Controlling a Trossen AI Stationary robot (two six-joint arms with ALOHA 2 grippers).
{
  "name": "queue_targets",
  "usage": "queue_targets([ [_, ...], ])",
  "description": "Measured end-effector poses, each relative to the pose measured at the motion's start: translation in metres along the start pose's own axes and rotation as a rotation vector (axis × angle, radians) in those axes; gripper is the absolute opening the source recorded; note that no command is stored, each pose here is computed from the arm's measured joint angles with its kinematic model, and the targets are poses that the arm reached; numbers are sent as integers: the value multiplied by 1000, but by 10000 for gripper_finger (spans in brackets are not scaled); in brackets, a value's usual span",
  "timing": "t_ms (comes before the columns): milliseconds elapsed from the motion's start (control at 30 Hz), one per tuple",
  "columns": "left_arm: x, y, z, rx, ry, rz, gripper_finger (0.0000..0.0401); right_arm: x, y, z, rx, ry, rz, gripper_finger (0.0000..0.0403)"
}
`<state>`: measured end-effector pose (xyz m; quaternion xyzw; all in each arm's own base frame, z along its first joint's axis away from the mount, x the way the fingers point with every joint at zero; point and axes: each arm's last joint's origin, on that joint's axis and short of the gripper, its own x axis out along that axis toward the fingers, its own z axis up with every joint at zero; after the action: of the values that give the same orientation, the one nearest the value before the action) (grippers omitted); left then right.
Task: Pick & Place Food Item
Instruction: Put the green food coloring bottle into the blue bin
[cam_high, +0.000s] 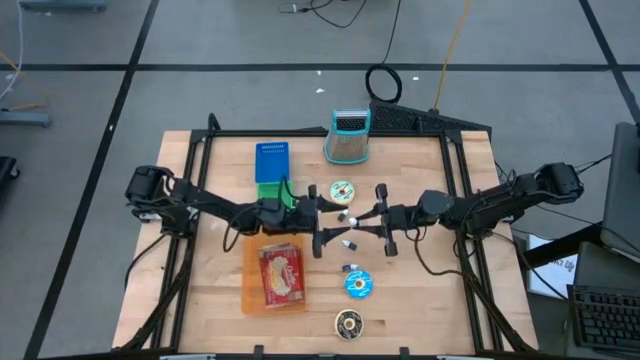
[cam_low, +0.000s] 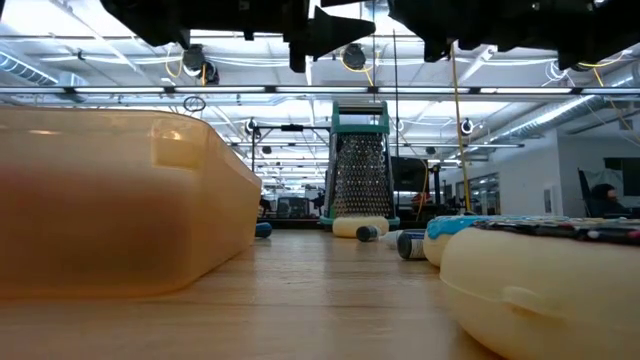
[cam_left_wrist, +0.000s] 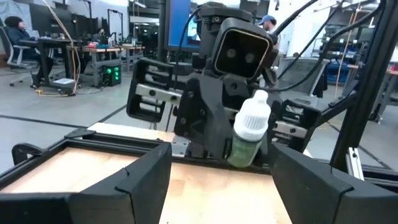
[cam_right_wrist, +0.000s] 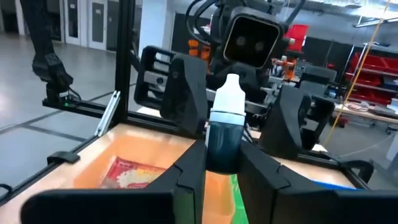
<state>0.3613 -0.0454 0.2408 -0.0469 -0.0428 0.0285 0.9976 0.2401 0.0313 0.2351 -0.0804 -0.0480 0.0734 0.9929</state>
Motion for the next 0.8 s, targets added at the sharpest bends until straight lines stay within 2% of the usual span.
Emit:
queue_targets([
  [167, 4, 1, 6, -55, -13, 2, 269, 0, 0, 0, -3, 5, 0, 61],
  [400, 10, -2, 15, -15, -4, -13, 269, 0, 0, -1, -3, 8, 1, 63],
  [800, 12, -1, 16, -1, 19, -10, 266, 1, 0, -1, -4, -2, -1, 62],
])
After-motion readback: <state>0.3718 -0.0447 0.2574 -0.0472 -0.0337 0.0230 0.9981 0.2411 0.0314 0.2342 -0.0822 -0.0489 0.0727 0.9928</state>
